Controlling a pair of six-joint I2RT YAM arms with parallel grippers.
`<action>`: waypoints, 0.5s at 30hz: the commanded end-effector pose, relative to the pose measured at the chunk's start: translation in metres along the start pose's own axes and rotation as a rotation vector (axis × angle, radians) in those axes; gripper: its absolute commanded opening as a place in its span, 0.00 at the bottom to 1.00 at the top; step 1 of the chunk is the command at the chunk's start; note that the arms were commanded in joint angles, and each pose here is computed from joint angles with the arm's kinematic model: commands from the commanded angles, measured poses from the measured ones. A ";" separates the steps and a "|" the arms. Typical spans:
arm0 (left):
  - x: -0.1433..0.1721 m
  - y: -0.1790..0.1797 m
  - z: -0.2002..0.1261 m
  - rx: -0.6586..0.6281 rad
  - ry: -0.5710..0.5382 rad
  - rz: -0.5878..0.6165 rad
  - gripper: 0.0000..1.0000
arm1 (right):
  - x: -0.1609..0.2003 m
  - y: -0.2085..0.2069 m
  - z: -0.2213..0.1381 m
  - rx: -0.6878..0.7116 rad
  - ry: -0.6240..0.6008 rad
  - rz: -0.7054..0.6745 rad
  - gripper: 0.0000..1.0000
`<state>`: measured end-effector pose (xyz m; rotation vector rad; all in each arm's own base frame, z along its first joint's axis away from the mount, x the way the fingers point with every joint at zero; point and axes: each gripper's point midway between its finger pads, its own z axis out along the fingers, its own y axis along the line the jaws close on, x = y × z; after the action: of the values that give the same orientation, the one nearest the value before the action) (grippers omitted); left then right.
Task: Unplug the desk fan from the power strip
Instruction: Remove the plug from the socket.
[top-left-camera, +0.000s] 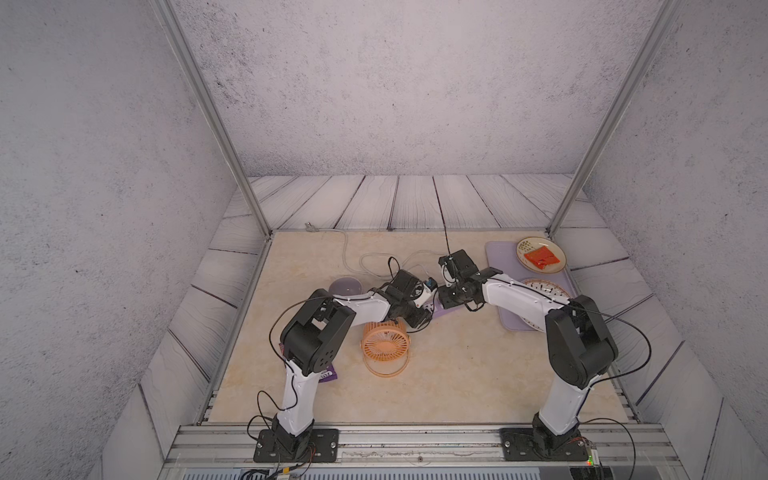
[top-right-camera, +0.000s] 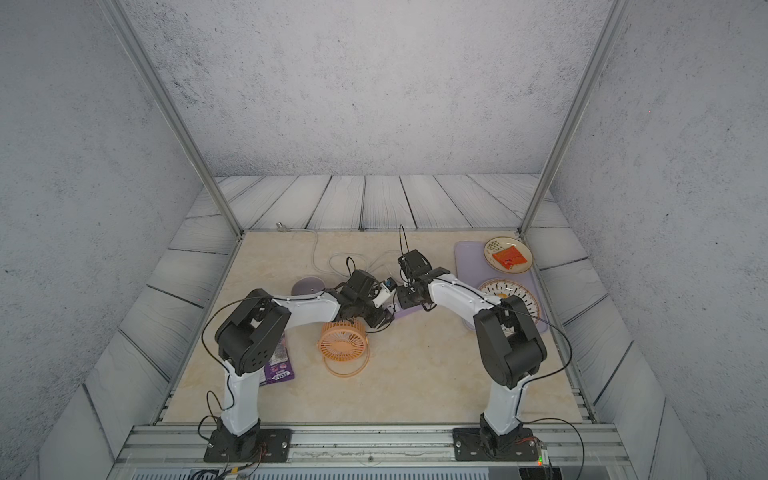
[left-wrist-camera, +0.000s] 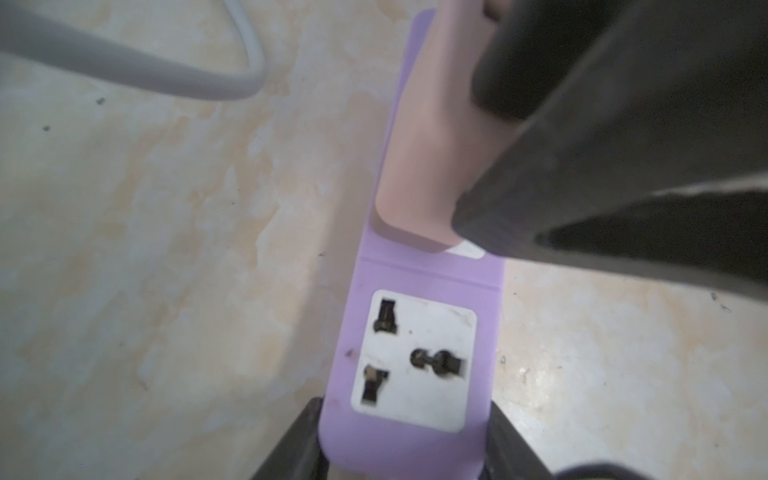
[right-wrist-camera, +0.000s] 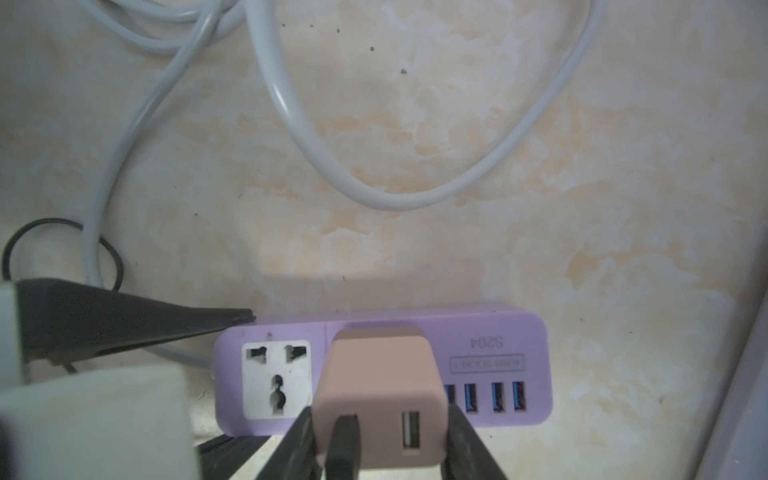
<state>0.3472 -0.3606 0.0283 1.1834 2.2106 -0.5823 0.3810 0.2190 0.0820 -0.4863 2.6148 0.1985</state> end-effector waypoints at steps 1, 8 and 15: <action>0.018 -0.042 0.007 0.105 0.069 0.137 0.00 | -0.052 0.029 -0.014 -0.111 -0.213 0.003 0.38; 0.017 -0.042 0.009 0.107 0.070 0.135 0.00 | -0.050 0.038 -0.022 -0.151 -0.232 -0.002 0.40; 0.018 -0.042 0.007 0.104 0.071 0.137 0.00 | -0.048 0.016 -0.019 -0.067 -0.223 0.030 0.40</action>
<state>0.3480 -0.3598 0.0279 1.2001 2.1995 -0.5643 0.3814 0.2189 0.0815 -0.4756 2.5837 0.2183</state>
